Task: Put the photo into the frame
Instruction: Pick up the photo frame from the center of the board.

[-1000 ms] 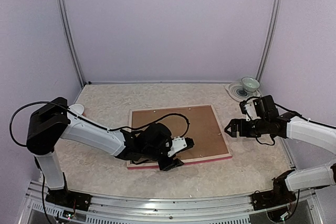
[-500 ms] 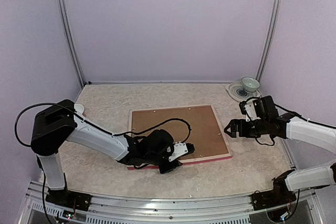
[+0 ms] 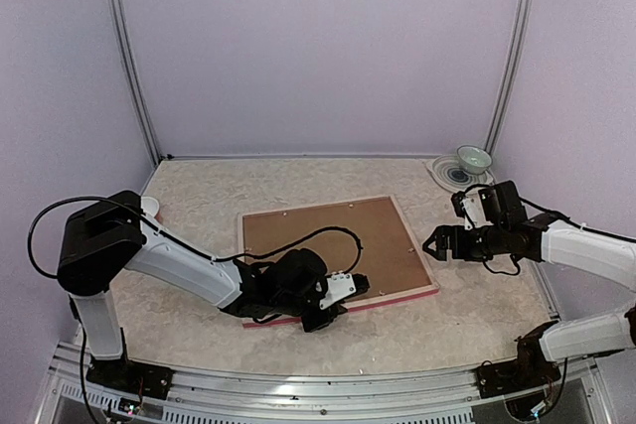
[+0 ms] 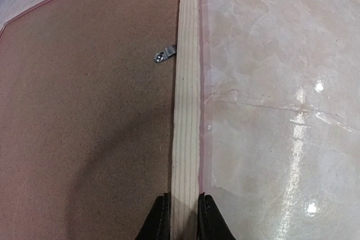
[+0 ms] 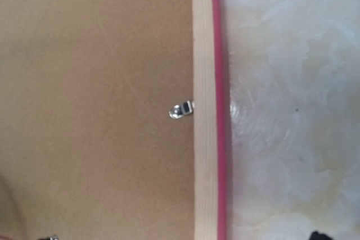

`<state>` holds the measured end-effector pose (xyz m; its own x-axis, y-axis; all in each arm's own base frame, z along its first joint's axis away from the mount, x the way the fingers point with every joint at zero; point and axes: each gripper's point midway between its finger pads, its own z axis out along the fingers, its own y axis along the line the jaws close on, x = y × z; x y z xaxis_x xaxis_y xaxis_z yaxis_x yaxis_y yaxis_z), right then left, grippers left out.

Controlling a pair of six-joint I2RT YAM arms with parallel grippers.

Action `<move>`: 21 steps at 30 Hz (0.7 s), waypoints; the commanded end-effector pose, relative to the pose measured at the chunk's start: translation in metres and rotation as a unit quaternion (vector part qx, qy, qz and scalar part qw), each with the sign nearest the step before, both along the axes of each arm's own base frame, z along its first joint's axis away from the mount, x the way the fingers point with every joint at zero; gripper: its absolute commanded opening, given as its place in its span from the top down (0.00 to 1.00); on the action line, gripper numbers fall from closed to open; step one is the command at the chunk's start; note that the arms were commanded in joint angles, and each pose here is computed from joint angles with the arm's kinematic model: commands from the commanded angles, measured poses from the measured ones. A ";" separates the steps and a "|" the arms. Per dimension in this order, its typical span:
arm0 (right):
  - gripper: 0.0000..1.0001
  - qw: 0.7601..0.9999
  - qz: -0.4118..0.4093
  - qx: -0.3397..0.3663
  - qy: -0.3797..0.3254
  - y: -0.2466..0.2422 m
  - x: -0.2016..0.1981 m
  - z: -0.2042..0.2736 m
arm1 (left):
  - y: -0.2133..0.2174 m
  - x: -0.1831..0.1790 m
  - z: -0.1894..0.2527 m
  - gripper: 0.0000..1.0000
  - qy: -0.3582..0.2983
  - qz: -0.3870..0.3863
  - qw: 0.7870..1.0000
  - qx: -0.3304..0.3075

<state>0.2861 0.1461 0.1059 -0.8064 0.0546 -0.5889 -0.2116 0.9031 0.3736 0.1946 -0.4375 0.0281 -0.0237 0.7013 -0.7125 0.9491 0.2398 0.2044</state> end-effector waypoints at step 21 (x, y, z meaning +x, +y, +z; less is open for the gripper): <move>0.01 0.982 0.037 0.164 0.082 0.029 -0.014 -0.035 | -0.007 -0.009 0.077 1.00 -0.022 0.002 0.999 -0.030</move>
